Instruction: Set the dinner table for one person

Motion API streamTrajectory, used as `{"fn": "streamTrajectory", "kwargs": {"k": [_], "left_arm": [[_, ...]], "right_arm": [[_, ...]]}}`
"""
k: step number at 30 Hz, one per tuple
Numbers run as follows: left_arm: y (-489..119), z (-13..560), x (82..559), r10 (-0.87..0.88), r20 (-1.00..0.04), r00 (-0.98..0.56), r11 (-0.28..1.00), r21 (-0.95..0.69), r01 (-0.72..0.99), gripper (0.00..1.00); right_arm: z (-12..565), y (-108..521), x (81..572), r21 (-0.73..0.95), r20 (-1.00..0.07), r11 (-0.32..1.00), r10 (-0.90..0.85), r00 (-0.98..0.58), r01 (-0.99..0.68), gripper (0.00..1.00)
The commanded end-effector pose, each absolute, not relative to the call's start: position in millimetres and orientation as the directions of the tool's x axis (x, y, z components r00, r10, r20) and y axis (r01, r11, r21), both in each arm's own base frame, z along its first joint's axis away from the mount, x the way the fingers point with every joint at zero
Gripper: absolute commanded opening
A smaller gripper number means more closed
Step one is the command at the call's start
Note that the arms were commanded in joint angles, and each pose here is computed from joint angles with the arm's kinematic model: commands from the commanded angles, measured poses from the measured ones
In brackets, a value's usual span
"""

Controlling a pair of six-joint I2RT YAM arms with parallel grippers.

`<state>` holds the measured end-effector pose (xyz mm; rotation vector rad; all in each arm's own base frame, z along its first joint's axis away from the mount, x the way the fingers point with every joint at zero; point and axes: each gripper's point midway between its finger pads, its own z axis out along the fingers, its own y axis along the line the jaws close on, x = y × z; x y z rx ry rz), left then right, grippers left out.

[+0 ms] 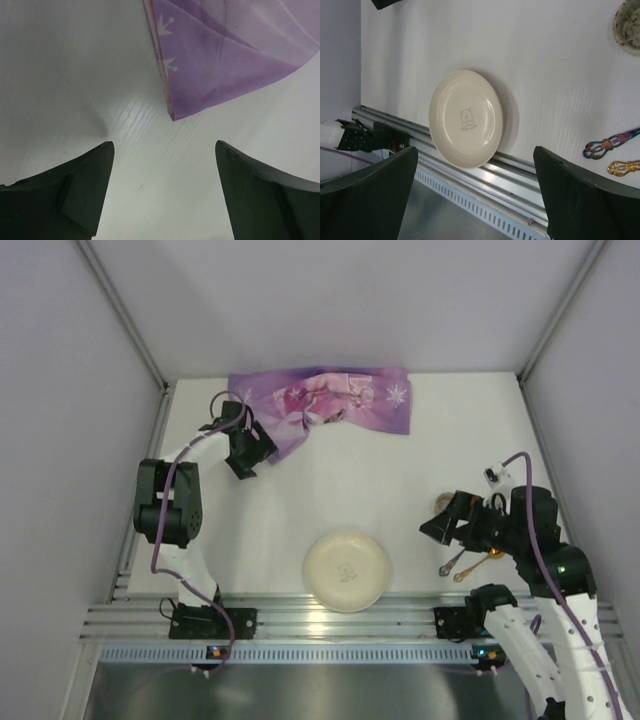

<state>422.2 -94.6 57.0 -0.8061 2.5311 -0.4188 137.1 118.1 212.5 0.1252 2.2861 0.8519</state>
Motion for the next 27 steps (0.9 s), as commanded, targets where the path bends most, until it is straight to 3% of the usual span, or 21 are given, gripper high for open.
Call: {"fn": "streamTrajectory", "kwargs": {"k": [1, 7, 11, 14, 15, 17, 18, 23, 27], "left_arm": [[-116, 62, 447, -0.607, -0.326, -0.724, 0.771, -0.462, -0.438, 0.87], [-133, 44, 461, -0.593, -0.312, -0.742, 0.783, -0.438, -0.442, 0.83], [-132, 37, 472, -0.596, -0.317, -0.737, 0.788, -0.408, -0.462, 0.73], [-135, 39, 484, -0.593, -0.323, -0.738, 0.79, -0.412, -0.455, 0.53], [-136, 31, 483, -0.584, -0.304, -0.752, 0.795, -0.401, -0.455, 0.35], [-139, 33, 487, -0.576, -0.297, -0.762, 0.797, -0.409, -0.444, 0.17], [-141, 31, 486, -0.569, -0.287, -0.77, 0.8, -0.41, -0.438, 0.02], [-144, 43, 465, -0.523, -0.28, -0.805, 0.83, -0.385, -0.404, 0.0], [-127, 71, 431, -0.505, -0.331, -0.797, 0.85, -0.35, -0.393, 0.0]], "right_arm": [[217, 113, 145, 0.573, -0.593, 0.809, 0.298, -0.748, -0.132, 1.0], [212, 114, 157, 0.573, -0.583, 0.812, 0.304, -0.753, -0.116, 1.0], [210, 120, 169, 0.591, -0.571, 0.798, 0.311, -0.759, -0.118, 1.0], [209, 123, 177, 0.6, -0.566, 0.791, 0.313, -0.762, -0.121, 1.0], [207, 124, 180, 0.602, -0.559, 0.79, 0.314, -0.767, -0.115, 1.0], [210, 127, 187, 0.608, -0.569, 0.783, 0.313, -0.76, -0.133, 1.0], [207, 128, 193, 0.61, -0.557, 0.782, 0.313, -0.769, -0.123, 1.0], [215, 139, 238, 0.627, -0.561, 0.768, 0.331, -0.759, -0.129, 1.0], [219, 149, 302, 0.625, -0.544, 0.774, 0.337, -0.768, -0.103, 1.0]]}}
